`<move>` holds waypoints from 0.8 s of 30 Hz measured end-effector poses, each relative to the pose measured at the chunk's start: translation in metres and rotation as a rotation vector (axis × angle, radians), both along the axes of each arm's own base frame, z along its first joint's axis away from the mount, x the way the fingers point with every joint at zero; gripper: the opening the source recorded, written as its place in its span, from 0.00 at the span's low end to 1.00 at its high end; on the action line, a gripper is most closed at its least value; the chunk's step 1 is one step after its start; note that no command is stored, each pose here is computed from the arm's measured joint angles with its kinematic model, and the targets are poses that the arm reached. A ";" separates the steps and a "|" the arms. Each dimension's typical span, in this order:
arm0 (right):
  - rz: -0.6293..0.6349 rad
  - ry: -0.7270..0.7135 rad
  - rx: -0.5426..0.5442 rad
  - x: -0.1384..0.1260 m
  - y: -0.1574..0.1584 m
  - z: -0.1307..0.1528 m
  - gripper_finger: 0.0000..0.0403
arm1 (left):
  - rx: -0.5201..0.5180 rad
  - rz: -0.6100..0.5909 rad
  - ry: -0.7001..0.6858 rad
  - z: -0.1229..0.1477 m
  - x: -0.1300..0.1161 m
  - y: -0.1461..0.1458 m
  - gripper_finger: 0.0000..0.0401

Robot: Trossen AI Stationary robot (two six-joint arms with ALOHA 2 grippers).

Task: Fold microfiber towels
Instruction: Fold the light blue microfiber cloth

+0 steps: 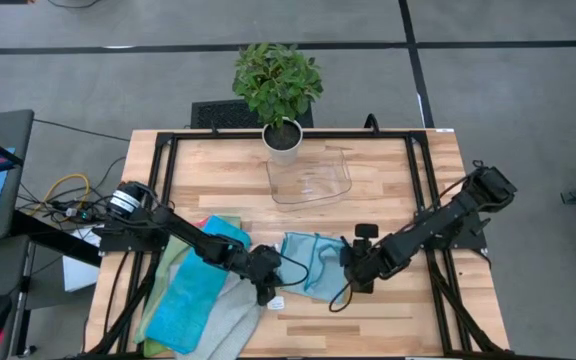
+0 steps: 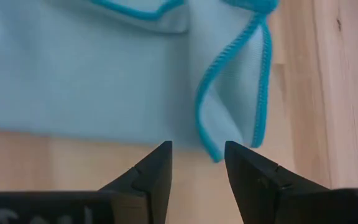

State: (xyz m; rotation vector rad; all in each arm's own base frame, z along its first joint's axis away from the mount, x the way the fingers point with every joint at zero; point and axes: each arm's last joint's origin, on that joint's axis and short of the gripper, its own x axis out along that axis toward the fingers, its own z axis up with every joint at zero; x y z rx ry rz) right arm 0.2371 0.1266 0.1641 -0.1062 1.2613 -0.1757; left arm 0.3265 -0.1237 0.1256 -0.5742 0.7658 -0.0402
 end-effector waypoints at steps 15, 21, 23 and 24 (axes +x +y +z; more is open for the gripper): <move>0.005 -0.011 -0.001 0.005 -0.016 -0.010 0.21 | 0.110 -0.017 -0.373 0.031 0.030 -0.005 0.00; -0.008 0.003 0.020 0.007 -0.020 -0.011 0.09 | 0.141 -0.129 -0.401 0.019 0.070 -0.022 0.00; -0.006 0.004 0.035 0.007 -0.020 -0.011 0.05 | 0.169 -0.154 -0.416 0.021 0.083 -0.027 0.00; -0.005 0.006 0.043 0.007 -0.020 -0.011 0.04 | 0.181 -0.158 -0.408 0.021 0.089 -0.028 0.00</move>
